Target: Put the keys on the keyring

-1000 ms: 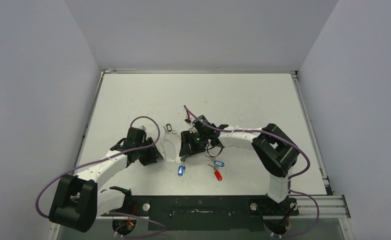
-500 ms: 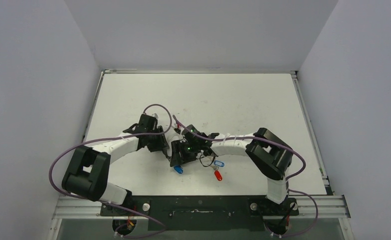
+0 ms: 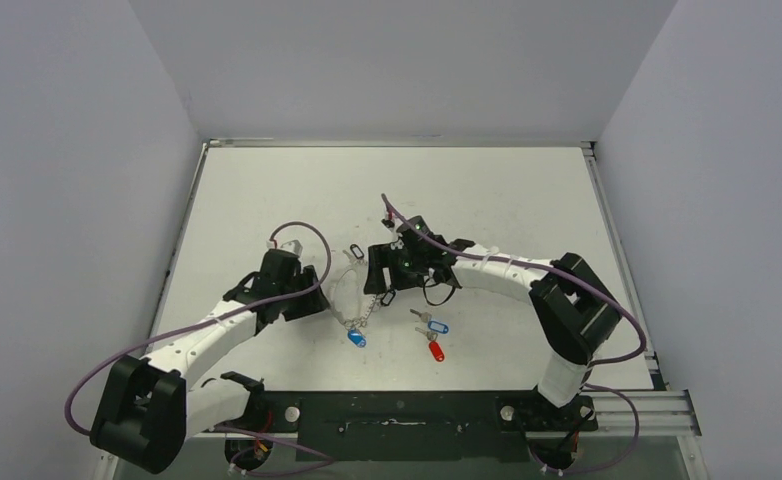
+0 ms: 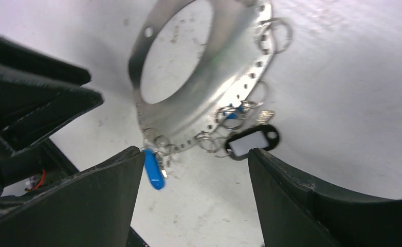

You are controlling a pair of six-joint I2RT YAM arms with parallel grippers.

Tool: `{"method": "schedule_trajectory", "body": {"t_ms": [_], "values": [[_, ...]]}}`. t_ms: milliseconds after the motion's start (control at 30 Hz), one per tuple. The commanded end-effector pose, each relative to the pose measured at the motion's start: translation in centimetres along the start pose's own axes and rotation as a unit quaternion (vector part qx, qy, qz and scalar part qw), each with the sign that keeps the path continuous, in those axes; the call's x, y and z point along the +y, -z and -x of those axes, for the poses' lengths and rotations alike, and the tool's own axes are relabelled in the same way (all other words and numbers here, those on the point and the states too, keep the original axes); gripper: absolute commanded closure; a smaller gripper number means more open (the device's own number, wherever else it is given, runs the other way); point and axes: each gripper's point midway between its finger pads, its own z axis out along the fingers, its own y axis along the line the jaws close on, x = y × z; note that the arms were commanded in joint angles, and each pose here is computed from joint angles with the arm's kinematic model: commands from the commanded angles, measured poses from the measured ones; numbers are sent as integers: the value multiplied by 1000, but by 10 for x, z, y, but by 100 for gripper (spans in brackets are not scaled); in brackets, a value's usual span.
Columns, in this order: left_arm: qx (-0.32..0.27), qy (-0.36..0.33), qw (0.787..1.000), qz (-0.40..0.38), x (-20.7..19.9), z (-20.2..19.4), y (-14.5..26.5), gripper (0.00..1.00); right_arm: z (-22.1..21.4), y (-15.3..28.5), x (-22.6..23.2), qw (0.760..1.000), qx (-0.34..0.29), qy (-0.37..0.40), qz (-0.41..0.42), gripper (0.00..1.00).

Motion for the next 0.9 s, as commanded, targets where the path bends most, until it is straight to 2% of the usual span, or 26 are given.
{"method": "schedule_trajectory", "body": {"t_ms": [0, 200, 467, 600, 867], "values": [[5, 33, 999, -1, 8, -14, 2, 53, 22, 3, -17, 1000, -11, 13, -23, 25], [6, 70, 997, -24, 6, -21, -2, 54, 26, -11, -27, 999, 2, 11, -34, 25], [16, 98, 994, -43, 6, -17, -8, 54, 5, -10, -32, 999, 18, -5, -32, 37], [19, 117, 991, -60, 7, -12, -9, 55, -5, -1, -33, 999, 21, 2, -43, 39], [21, 130, 987, -90, 3, -4, -11, 55, -28, 4, -5, 998, 42, 35, -37, 42]]}}
